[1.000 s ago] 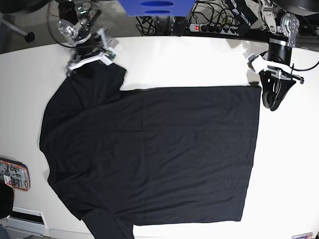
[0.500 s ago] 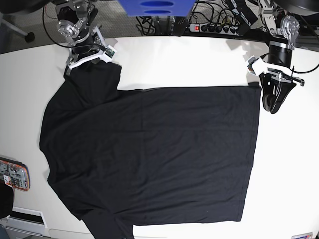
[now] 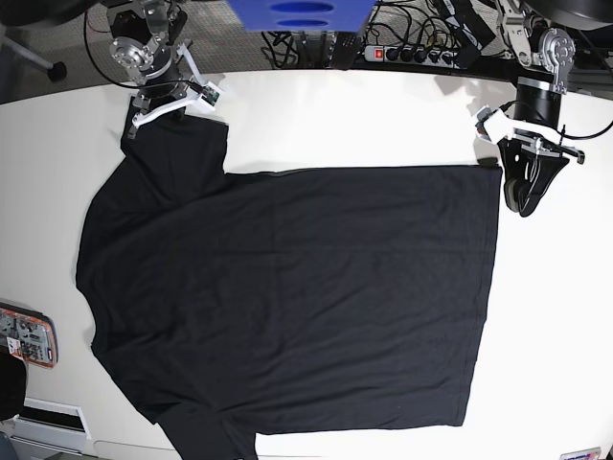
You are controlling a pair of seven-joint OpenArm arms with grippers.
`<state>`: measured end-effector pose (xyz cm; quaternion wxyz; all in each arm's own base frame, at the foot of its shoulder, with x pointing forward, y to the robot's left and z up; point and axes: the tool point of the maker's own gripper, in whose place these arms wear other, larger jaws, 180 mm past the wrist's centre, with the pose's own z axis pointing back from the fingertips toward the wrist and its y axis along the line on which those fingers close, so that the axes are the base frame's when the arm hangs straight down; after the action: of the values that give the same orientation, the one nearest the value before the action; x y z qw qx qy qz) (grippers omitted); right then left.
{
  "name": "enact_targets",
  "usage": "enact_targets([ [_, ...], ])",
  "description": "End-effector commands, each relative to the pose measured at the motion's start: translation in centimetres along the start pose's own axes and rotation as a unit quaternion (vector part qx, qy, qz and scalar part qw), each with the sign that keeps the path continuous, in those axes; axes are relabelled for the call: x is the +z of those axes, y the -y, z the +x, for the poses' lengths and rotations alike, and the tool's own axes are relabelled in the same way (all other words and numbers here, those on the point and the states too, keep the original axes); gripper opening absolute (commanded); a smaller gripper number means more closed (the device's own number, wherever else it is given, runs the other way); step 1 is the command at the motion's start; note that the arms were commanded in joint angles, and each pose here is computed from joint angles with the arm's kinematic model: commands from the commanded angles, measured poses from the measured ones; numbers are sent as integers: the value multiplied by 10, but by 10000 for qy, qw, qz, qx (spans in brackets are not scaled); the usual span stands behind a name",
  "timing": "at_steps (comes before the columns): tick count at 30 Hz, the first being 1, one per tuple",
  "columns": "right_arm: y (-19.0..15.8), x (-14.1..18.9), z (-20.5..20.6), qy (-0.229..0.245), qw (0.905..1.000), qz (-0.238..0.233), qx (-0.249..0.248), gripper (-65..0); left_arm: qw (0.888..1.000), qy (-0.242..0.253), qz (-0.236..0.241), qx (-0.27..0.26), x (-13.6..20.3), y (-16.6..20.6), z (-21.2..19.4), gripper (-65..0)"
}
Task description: Fold the T-shirt properly
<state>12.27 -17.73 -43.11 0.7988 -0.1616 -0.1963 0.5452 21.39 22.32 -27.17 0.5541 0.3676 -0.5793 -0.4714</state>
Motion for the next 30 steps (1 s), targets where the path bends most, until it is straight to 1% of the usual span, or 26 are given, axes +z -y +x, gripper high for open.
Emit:
enact_targets([
  [1,1,3,-2,-27,10000,-21,30,-650,9998,95,162,-74,0,-10,3,-525],
  [6,4,4,-1,-11,10000,-57,29,-650,9998,89,164,-78,0,-11,3,-525],
  [12,5,6,1,21,10000,-71,28,-480,9998,94,179,-80,-1,-11,3,-523],
  [16,-29,16,-12,-129,9994,321,45,-423,9997,96,186,-81,-1,-12,3,-520],
  [19,-31,19,-11,-94,9994,343,53,-405,9997,98,193,-82,-2,-12,3,-520],
  [30,-31,17,-13,-136,9993,359,37,-405,9997,93,188,-79,-1,-12,2,-520],
])
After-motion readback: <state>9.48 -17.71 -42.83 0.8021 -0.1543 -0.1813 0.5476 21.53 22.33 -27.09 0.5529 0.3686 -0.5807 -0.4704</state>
